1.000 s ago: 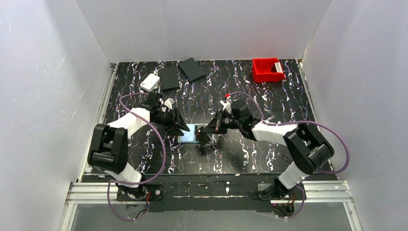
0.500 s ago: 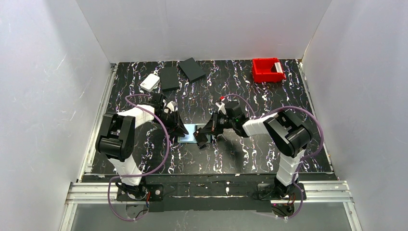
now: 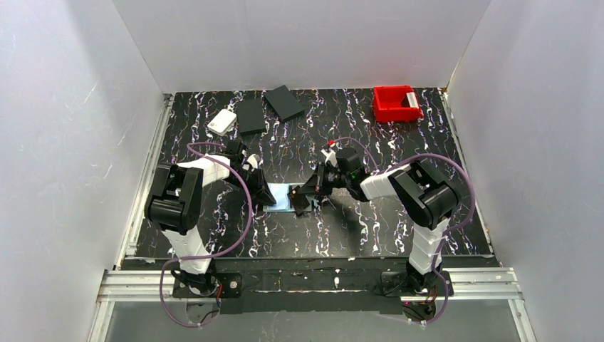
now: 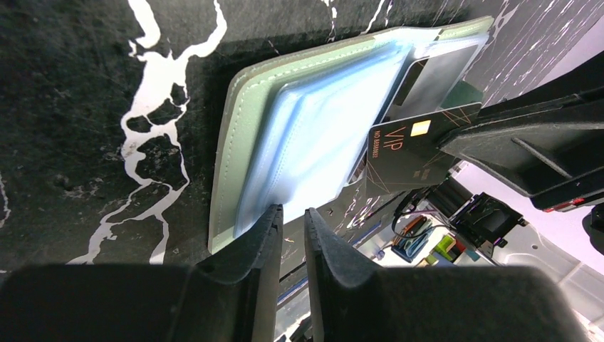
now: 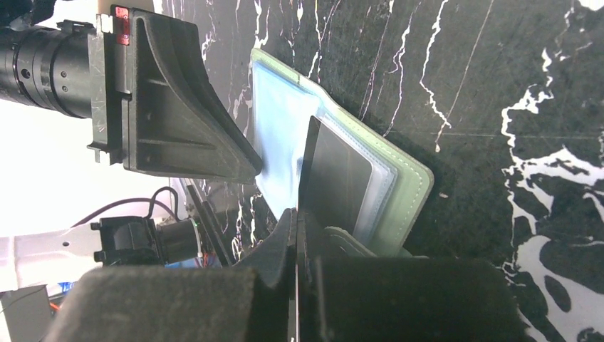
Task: Put the credit cards into the card holder
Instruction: Insert the credit card into the card holder, then close the card holder at the center of the board.
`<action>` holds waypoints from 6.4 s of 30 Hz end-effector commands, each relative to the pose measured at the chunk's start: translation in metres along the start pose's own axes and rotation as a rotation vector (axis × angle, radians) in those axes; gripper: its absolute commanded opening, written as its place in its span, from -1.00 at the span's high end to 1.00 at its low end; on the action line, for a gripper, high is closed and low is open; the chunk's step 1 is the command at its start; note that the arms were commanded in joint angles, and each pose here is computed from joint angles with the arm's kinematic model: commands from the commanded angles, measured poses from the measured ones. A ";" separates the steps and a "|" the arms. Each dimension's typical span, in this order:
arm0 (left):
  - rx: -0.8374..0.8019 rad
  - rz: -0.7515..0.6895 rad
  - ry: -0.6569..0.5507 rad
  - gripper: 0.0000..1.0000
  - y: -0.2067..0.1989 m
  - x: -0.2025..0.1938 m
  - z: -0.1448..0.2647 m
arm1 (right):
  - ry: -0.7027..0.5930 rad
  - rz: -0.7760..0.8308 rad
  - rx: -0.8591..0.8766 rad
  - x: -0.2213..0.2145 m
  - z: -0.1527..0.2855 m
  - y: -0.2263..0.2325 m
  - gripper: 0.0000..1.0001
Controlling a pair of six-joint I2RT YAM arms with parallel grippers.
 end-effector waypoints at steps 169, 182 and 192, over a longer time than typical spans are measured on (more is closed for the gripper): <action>0.193 -0.034 -0.082 0.90 0.010 0.007 0.017 | 0.103 0.393 -0.151 0.008 -0.040 0.055 0.30; 0.152 -0.109 -0.113 0.44 -0.011 -0.015 0.057 | 0.135 0.677 -0.577 0.042 0.032 0.048 -0.38; 0.141 0.004 -0.114 -0.18 0.008 -0.026 0.057 | 0.185 0.775 -0.941 0.019 -0.039 0.042 -0.32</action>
Point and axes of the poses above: each gripper's point midway between its finger pads, its own z axis back along the fingers, its own y axis along the line the jaws close on, x = y × z, the point moved 6 cm from there along z, back along the fingers, and after that the axes turned 13 degrees about z, right-handed, at the moved point
